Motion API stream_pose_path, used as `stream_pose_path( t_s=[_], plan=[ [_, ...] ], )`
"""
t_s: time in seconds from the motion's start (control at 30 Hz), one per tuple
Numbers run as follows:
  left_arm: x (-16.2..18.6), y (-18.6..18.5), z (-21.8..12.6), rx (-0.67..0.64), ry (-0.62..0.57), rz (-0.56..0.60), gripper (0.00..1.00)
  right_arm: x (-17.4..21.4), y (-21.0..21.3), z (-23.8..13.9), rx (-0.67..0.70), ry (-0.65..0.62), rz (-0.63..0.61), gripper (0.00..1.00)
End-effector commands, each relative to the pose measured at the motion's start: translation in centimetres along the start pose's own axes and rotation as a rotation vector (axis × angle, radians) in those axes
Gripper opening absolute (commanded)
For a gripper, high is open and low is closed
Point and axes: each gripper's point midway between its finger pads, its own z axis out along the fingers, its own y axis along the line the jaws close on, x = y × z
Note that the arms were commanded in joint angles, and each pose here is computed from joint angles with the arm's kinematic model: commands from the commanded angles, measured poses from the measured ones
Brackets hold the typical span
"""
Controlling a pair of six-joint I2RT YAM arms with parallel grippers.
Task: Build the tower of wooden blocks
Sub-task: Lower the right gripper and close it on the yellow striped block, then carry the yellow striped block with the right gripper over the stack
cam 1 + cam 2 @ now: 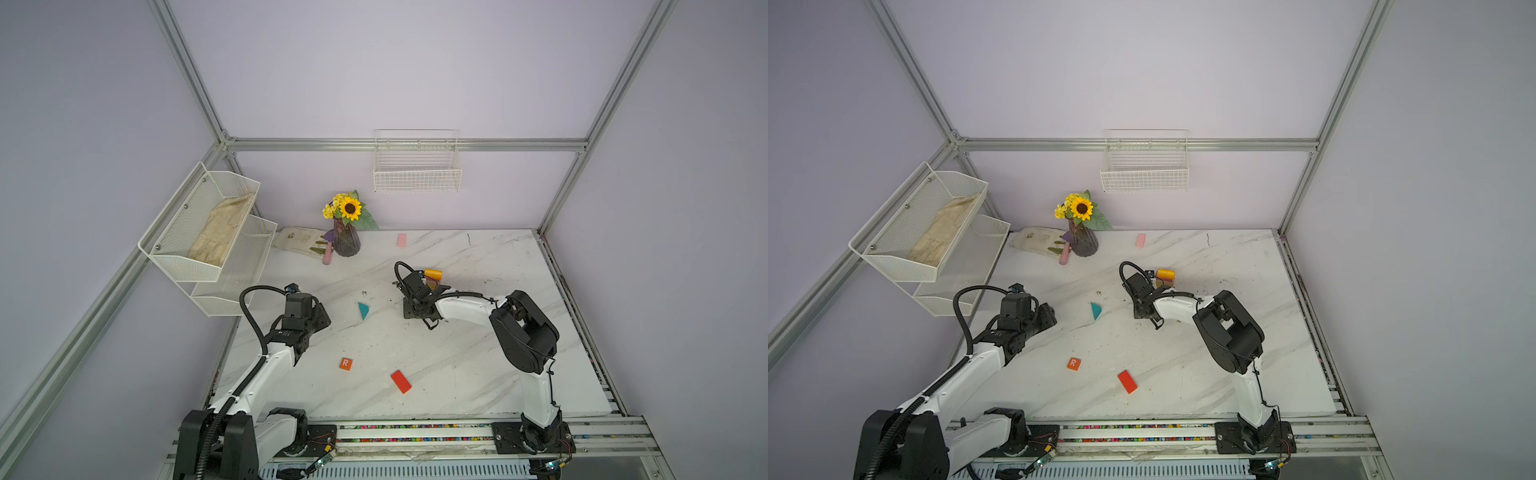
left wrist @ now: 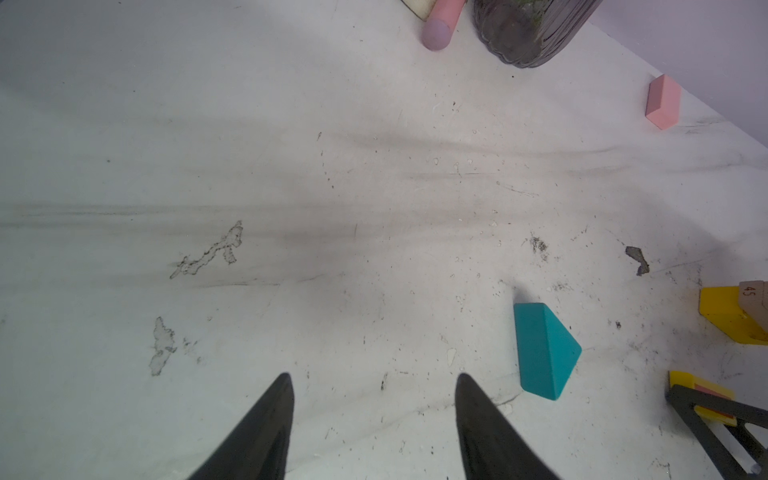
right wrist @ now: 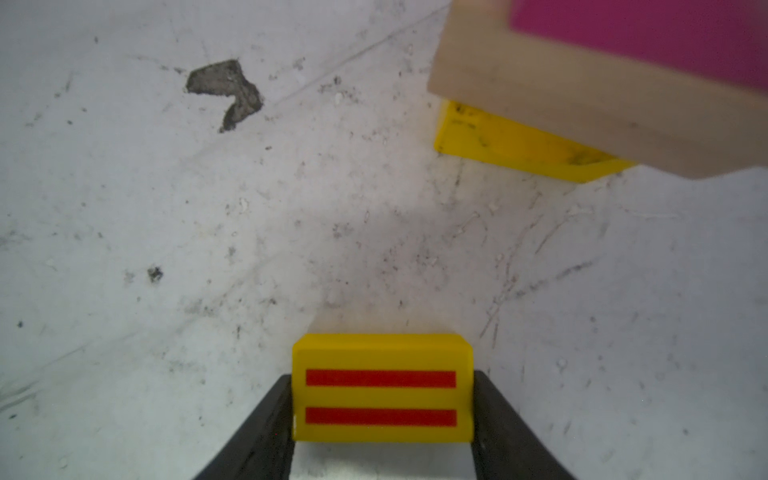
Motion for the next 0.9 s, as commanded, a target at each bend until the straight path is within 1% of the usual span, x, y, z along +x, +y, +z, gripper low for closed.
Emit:
stream_pose_path(
  t_s=[0.0,0.1,0.27,0.43,0.53,0.67,0.87],
  plan=[
    [-0.9,-0.5,-0.3,0.029,-0.045,0.016,0.61,1.2,-0.9,0.0,0.048,0.047,-0.012,0.52],
    [-0.9,-0.5,-0.2,0.030,-0.041,0.019,0.61,-0.2,-0.9,-1.4,0.050,0.012,-0.002,0.46],
    [-0.9,-0.8,-0.3,0.049,-0.044,0.020,0.61,-4.3,-0.2,-5.8,0.004,-0.098,0.036,0.46],
    [-0.8,-2.0,-0.6,0.126,-0.053,0.044,0.65,-8.2,-1.2,-8.6,0.028,-0.175,0.065,0.45],
    [-0.9,-2.1,-0.8,0.137,-0.065,0.045,0.67,-10.0,-2.4,-8.8,0.034,-0.174,0.106,0.45],
    [-0.9,-2.1,-0.9,0.138,-0.071,0.044,0.68,-11.9,-3.9,-8.1,0.045,-0.146,0.155,0.40],
    [-0.9,-2.0,-0.9,0.137,-0.070,0.043,0.68,-13.5,-5.1,-7.3,0.085,-0.132,0.186,0.41]
  ],
)
